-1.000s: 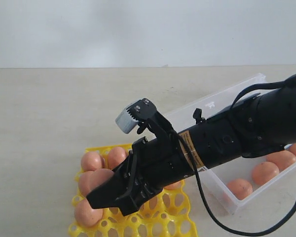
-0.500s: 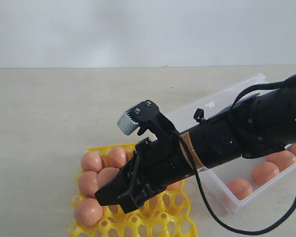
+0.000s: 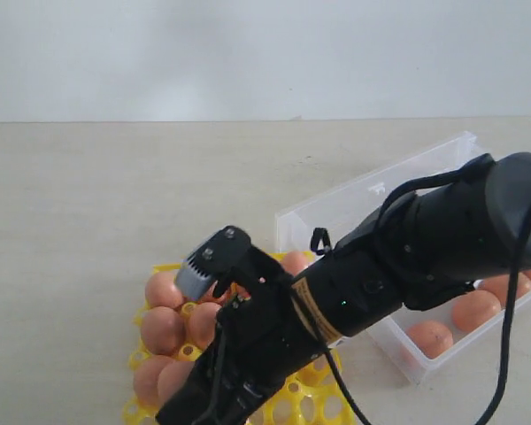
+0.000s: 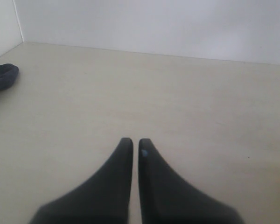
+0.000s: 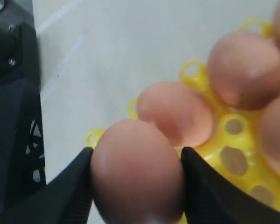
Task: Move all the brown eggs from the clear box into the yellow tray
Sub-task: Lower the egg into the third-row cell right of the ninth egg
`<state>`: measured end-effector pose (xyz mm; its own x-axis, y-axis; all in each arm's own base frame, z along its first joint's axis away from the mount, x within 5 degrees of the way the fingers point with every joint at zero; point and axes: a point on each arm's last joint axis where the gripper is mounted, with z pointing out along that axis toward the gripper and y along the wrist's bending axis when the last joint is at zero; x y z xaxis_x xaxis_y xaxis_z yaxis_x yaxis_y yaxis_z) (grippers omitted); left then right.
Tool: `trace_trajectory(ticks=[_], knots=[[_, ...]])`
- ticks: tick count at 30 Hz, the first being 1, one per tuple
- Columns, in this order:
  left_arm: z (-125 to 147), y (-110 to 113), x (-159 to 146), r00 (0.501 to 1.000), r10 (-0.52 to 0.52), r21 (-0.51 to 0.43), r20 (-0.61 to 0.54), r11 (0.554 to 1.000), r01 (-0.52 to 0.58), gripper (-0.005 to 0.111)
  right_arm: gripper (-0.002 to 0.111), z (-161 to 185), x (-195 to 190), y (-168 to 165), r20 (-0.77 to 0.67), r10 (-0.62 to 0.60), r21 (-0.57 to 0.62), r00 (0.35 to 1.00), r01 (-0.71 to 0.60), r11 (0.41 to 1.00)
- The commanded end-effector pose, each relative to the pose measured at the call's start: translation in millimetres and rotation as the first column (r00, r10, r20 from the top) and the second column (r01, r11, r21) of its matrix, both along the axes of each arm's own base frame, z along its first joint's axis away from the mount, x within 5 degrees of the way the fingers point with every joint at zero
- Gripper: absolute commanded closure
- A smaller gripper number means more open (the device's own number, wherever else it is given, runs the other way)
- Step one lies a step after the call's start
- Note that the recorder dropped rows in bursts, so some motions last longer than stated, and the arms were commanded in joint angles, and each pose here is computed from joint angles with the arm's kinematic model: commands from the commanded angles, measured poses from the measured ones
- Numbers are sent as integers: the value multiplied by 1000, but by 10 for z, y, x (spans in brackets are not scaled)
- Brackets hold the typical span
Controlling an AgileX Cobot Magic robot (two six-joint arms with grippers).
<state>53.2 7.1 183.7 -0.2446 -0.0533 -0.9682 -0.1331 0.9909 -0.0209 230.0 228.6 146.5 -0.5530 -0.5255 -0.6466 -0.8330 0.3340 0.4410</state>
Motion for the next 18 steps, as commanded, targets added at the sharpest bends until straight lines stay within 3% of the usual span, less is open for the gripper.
trace_trajectory(ticks=[1, 18], knots=[[-9, -2, 0, 1000, -4, 4, 1, 1000, 4, 103, 108, 10, -41, 108, 44, 80, -29, 996, -79, 996], [-9, -2, 0, 1000, -4, 4, 1, 1000, 4, 103, 108, -88, 149, 49, 158, -45, -146, 986, 69, 987]])
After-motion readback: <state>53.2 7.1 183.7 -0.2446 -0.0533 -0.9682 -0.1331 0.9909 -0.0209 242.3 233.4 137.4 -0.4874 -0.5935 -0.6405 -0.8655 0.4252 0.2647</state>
